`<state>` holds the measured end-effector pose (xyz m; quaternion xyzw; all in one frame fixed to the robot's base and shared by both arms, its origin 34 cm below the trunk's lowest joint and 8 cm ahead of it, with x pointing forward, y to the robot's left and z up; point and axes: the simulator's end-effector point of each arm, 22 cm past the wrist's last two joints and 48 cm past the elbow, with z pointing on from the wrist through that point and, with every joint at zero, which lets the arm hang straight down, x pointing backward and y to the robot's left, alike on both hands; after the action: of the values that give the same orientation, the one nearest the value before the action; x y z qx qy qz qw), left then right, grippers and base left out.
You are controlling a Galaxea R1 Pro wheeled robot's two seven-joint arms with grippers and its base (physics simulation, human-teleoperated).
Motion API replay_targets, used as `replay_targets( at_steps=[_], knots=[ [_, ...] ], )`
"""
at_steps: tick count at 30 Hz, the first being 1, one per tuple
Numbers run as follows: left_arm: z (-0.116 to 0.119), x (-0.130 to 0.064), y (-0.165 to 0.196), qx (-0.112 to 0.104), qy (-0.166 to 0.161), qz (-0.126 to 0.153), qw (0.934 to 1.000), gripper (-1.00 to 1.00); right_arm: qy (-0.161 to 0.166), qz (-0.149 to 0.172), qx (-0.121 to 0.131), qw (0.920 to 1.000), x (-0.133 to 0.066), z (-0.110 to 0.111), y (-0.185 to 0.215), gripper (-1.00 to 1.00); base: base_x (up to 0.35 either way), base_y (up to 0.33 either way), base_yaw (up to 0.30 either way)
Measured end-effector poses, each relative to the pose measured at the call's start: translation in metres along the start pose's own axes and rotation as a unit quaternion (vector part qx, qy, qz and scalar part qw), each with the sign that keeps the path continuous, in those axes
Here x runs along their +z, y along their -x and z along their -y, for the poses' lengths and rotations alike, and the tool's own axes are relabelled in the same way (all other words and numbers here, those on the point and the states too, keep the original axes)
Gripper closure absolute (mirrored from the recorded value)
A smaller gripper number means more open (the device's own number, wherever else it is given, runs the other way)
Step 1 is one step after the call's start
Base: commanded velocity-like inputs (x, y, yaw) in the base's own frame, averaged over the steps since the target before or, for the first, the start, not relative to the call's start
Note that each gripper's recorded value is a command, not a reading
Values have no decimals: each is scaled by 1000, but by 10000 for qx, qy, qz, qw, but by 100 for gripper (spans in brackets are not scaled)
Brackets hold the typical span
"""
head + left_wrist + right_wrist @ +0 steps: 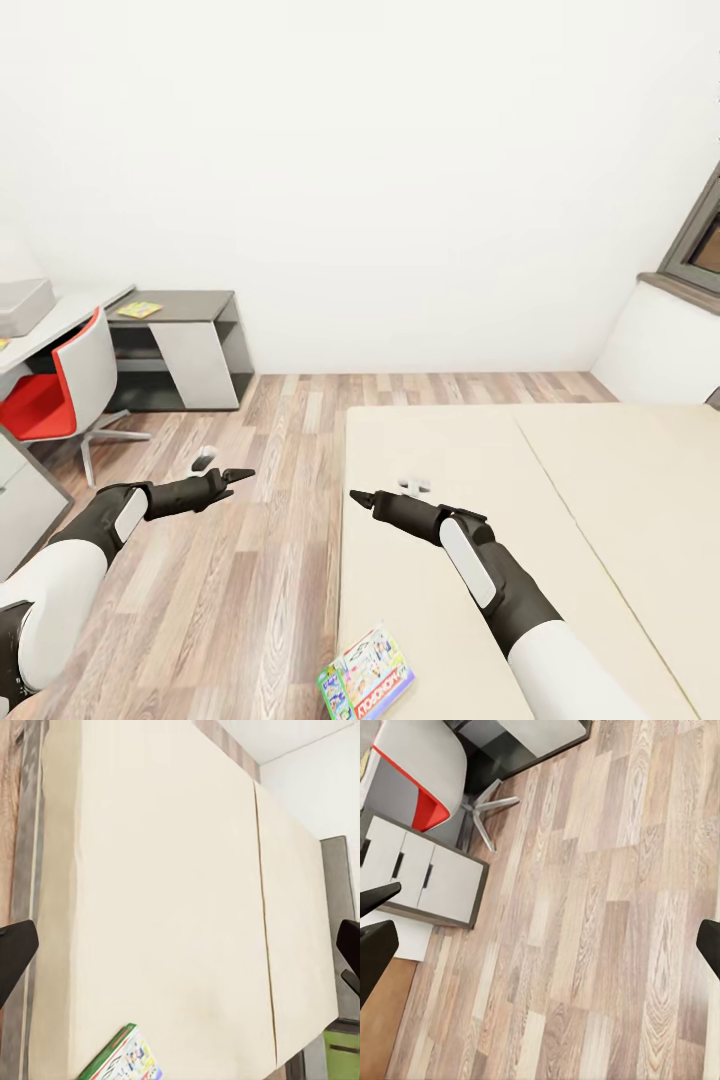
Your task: Put all the toys in the child's room - the three board games (two on the bed and one on the table), the two jigsaw puzzles on the table, and the tennis ball on the table - inside the toy box on the table in the child's room.
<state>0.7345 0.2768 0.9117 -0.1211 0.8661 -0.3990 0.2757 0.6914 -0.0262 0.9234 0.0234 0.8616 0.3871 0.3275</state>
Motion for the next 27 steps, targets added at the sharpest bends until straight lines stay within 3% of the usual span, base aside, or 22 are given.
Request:
replay_targets(
  at_steps=[27],
  knots=[
    [9,-5,6,63,-42,63,10000,-100,17,72,-47,10000,-5,-5,8,-100,0,0,0]
  ],
)
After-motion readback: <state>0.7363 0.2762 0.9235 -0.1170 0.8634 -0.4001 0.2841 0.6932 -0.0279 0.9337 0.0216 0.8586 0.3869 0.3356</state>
